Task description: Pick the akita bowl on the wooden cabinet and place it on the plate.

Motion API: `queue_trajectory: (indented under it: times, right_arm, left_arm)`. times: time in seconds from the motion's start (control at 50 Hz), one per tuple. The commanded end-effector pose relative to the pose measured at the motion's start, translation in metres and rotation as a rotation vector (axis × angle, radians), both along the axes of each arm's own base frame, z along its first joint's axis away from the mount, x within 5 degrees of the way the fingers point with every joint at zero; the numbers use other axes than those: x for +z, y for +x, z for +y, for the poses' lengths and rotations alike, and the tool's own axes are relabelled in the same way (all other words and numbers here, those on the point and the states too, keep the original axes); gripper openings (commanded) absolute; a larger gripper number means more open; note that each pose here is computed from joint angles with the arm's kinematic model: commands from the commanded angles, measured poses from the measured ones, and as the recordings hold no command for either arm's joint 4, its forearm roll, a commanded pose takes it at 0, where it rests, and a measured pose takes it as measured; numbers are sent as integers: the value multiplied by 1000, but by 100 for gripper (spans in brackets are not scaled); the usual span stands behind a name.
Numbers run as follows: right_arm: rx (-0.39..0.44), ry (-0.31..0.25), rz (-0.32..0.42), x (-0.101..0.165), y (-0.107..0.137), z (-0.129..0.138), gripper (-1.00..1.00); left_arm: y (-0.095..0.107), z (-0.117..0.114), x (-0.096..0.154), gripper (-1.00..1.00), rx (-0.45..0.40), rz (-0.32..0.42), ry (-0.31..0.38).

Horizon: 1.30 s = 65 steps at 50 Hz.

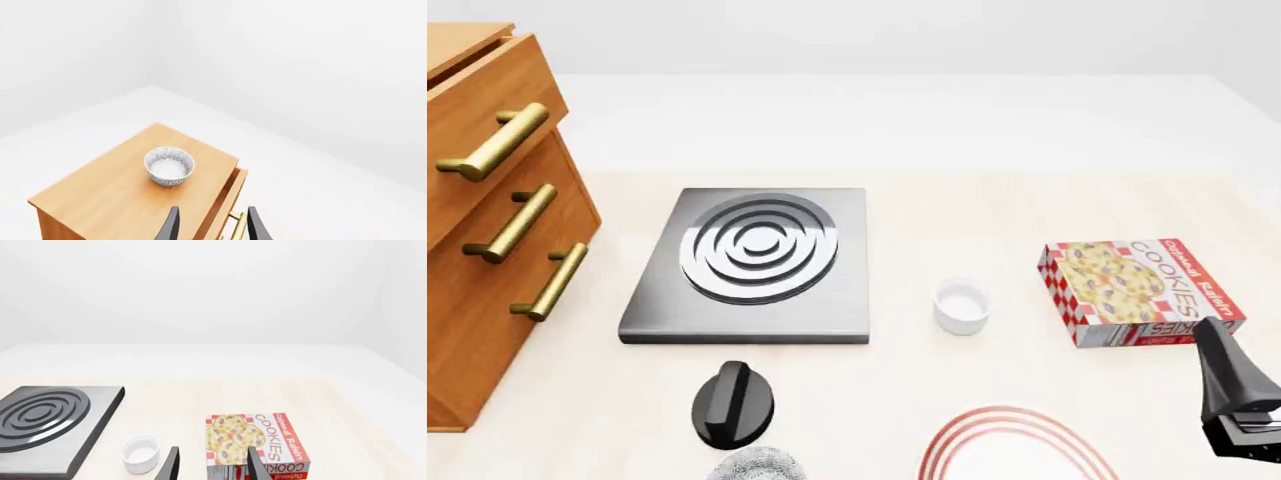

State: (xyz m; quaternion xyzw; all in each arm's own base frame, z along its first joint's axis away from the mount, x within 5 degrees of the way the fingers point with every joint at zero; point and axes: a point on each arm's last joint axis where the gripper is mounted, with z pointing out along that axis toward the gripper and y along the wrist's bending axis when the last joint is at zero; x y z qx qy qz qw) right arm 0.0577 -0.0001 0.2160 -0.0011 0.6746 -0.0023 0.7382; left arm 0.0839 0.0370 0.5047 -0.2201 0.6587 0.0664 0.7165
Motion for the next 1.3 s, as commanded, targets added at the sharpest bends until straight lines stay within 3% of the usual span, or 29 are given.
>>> queue_trajectory:
  times: [0.02, 0.28, 0.88, 0.96, 0.98, 1.3]
  right_arm:
    - [2, 2, 3, 0, 1, 0, 100]
    - [2, 2, 3, 0, 1, 0, 100]
    - [2, 2, 3, 0, 1, 0, 100]
    - [2, 2, 3, 0, 1, 0, 100]
    - [2, 2, 3, 0, 1, 0, 100]
    - [2, 2, 3, 0, 1, 0, 100]
  left_arm:
    - [24, 22, -2, 100, 86, 9, -31]
    - [45, 41, -13, 100, 128, 23, -34]
    - [74, 79, -18, 100, 217, 25, -146]
    - [83, 86, -23, 100, 222, 34, -185]
    - [96, 98, -25, 100, 236, 34, -244]
    - [106, 106, -27, 100, 241, 33, -289]
